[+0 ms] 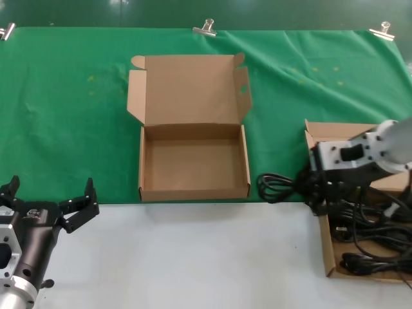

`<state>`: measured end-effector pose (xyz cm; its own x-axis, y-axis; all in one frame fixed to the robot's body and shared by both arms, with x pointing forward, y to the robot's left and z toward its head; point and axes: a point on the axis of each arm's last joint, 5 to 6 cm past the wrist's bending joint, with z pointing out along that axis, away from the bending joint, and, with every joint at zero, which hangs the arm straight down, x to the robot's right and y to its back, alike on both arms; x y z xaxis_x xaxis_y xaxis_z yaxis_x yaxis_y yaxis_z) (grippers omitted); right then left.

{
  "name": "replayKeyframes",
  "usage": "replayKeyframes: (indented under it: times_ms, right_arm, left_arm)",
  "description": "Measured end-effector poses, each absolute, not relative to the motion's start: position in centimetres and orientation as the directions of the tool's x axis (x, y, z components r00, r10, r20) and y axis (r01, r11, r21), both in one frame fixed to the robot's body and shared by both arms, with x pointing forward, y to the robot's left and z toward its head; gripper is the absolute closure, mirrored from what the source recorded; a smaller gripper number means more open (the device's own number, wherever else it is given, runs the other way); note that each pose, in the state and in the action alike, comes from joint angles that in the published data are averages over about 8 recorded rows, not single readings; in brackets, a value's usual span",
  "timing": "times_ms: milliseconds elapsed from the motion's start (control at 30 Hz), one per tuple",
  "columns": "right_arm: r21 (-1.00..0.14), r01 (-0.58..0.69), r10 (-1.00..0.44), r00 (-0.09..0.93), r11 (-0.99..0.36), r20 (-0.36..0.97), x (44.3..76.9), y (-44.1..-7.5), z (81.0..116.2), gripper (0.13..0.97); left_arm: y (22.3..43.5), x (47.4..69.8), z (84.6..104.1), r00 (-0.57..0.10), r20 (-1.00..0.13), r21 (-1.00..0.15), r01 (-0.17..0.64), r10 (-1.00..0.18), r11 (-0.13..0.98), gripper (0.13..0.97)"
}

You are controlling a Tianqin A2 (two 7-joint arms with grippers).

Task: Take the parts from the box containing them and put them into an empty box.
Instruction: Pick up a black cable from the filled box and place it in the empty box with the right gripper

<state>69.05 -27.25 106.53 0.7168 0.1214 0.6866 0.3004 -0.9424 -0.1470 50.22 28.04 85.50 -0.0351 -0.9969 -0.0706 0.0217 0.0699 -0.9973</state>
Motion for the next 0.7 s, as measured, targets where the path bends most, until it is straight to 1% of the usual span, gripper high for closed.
replayKeyframes:
  times_ms: [333,700]
  right_arm:
    - [-0.165,0.336,0.129,0.701,-0.927,0.701,71.0,-24.4,106.3,0.907]
    - [-0.178,0.337,0.12,0.701,-0.925,0.703,71.4,-23.9,106.3,0.908]
  left_arm:
    - [28.0,50.2,85.5,-0.035,-0.071,-0.997,0.022,-0.997,0.07,0.132]
    - [28.0,50.2,85.5,-0.035,-0.071,-0.997,0.022,-0.997,0.07,0.132]
